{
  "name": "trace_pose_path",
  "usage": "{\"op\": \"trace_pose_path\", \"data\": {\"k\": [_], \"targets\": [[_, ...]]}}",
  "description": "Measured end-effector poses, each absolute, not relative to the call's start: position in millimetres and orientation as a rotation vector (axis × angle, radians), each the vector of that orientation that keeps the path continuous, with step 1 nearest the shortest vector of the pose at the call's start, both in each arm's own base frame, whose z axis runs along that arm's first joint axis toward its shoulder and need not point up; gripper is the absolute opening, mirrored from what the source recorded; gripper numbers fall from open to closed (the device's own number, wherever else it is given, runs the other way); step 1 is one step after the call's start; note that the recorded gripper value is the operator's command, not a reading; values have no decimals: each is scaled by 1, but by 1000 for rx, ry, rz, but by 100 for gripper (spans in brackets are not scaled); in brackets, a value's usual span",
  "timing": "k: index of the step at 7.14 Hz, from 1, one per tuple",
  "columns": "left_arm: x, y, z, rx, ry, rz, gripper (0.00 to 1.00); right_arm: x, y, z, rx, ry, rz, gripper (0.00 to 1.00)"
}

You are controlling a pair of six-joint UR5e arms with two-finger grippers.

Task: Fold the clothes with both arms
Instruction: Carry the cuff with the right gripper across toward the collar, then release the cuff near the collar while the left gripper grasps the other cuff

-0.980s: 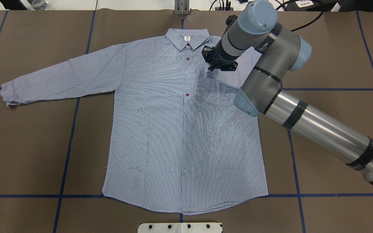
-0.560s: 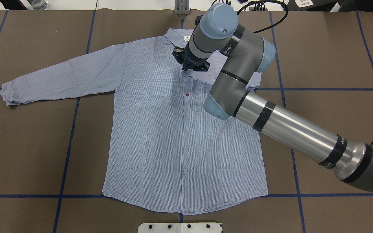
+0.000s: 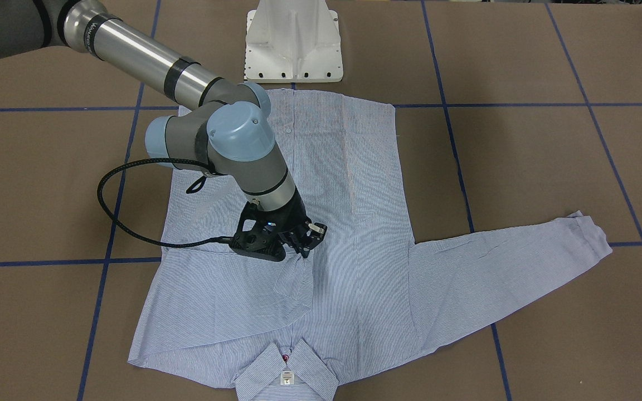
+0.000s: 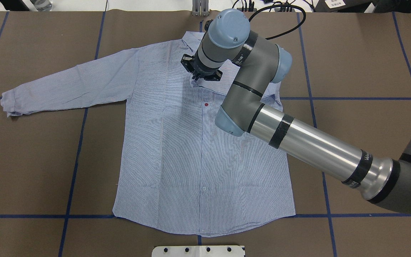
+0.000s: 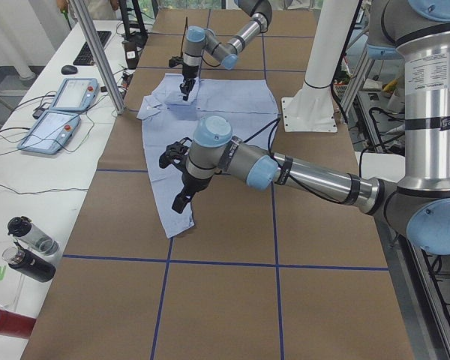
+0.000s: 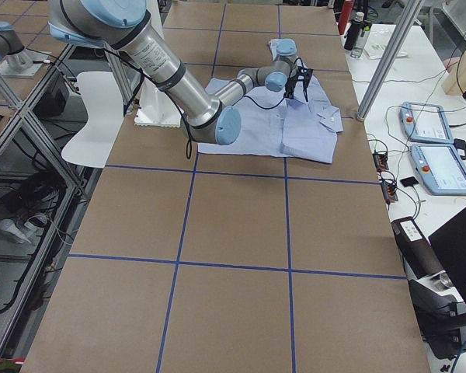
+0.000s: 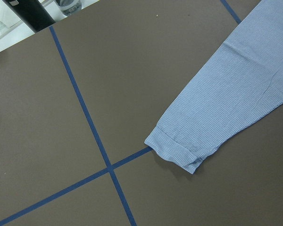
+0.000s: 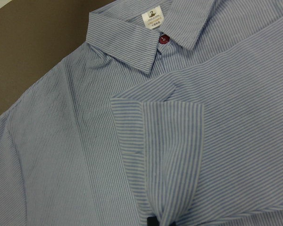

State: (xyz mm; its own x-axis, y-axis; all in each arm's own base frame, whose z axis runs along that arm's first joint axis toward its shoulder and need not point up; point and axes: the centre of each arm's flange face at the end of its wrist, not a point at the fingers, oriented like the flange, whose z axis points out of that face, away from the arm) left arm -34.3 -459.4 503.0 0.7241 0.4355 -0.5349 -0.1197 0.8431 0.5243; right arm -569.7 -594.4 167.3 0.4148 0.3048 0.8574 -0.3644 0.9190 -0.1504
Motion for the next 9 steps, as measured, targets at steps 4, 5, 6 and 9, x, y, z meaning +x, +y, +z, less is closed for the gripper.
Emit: {"op": "trace_pose_path", "data": {"k": [4, 5, 6, 9], "targets": [[-33, -460, 502, 474, 714, 293, 99, -582, -593, 167, 74, -1046, 443, 99], [-30, -462, 500, 460, 747, 260, 99, -587, -590, 163, 72, -1047, 472, 99], [-20, -469, 495, 446, 792, 227, 99, -590, -588, 158, 64, -1052, 495, 99], [46, -513, 501, 297, 896, 104, 99, -585, -580, 159, 37, -1064, 535, 99]]}}
